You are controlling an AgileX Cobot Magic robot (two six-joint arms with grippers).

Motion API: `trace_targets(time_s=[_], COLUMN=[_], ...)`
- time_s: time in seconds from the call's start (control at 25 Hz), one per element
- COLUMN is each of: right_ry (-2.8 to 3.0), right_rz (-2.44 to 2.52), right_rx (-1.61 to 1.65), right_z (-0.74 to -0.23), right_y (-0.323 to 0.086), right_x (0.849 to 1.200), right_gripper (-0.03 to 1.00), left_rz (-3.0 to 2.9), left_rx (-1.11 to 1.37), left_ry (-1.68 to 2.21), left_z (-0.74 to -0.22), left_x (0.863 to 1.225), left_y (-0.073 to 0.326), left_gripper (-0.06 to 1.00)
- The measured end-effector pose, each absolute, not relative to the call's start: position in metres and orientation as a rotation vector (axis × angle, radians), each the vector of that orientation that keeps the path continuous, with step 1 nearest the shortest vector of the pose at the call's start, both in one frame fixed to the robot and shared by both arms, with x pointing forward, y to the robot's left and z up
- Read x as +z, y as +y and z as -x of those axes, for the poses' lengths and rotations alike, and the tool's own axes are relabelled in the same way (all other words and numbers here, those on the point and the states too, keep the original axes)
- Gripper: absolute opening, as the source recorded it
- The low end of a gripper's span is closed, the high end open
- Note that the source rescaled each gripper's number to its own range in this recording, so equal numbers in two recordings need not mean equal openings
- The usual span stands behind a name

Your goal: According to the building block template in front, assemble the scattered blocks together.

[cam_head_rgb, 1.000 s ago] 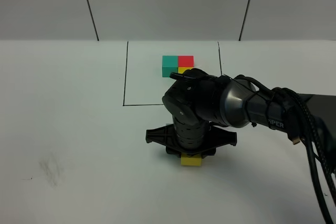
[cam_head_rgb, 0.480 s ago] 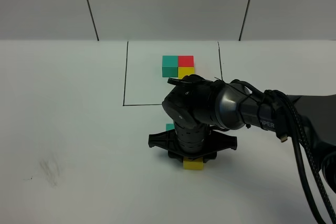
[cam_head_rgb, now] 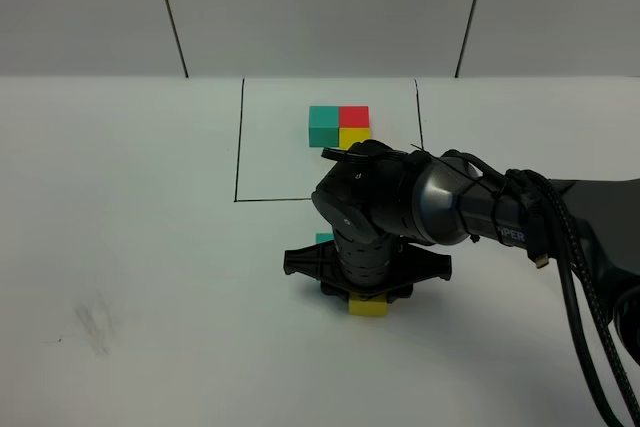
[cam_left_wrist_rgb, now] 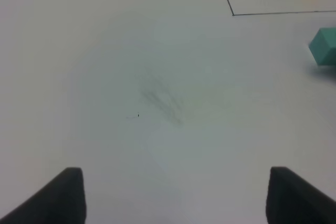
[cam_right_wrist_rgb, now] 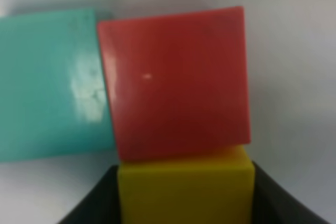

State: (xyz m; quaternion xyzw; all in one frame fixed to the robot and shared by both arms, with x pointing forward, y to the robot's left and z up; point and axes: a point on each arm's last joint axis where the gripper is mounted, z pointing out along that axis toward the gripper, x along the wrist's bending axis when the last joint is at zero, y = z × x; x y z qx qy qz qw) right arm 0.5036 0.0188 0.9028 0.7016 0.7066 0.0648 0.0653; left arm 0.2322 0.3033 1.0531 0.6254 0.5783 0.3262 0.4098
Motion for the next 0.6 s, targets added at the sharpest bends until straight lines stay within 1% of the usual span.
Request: trace_targets(time_s=[0.6], right_ry=[2.161], right_rz=[-2.072], right_rx=[0.214], right_z=[-0.505], right_y=[0.0194], right_x=[0.9031], right_gripper=[0.01], left_rz=[-1.575], left_rx=[0.821], left_ry=[1.456], left_z=[-0.2322], left_x=[1.0531], left_y=[0.3033], left_gripper=[0.53])
